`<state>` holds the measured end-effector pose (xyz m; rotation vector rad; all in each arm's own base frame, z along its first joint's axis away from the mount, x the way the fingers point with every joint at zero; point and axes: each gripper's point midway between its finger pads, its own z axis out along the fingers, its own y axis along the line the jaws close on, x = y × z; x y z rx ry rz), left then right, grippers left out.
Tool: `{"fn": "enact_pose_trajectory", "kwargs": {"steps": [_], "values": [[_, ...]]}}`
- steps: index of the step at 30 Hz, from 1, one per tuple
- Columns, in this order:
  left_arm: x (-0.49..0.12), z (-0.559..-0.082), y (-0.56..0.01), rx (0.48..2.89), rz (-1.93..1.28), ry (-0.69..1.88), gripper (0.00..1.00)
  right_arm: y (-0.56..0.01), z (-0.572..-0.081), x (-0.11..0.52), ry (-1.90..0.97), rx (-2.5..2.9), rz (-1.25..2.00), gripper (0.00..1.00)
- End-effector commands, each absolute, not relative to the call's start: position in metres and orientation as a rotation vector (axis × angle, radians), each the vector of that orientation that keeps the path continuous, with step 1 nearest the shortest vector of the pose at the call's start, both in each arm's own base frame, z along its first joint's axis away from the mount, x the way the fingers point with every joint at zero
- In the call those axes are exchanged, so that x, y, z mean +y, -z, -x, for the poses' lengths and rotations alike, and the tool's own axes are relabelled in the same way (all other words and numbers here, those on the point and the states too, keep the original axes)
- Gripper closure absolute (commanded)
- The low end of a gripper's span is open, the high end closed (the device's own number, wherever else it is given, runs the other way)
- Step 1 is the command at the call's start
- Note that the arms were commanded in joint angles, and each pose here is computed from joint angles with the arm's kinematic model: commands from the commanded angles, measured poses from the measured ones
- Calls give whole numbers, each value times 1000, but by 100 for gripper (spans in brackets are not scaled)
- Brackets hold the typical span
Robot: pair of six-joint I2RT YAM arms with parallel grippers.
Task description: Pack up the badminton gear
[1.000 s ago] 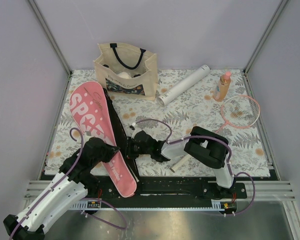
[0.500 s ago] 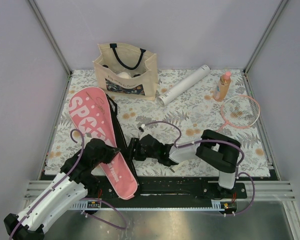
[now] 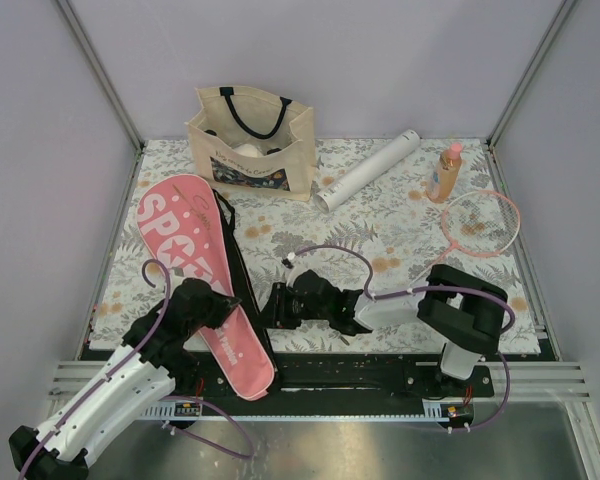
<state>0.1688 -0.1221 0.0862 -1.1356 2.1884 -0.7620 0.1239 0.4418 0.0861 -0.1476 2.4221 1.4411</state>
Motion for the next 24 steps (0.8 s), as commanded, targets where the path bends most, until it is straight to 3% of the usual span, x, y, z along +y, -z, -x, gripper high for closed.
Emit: {"fn": "enact_pose_trajectory", "kwargs": {"steps": [1,8,24], "values": [[-126,-183,-102,2103,1119,821,100,-93,-98,457,-1690,2429,162,67],[-124,-184,-88,2111,1129,789,100,-94,-79,476,-1838,2447,229,66],[-135,-192,-85,2102,1103,840,100,-76,-77,482,-1707,2567,294,60]]}}
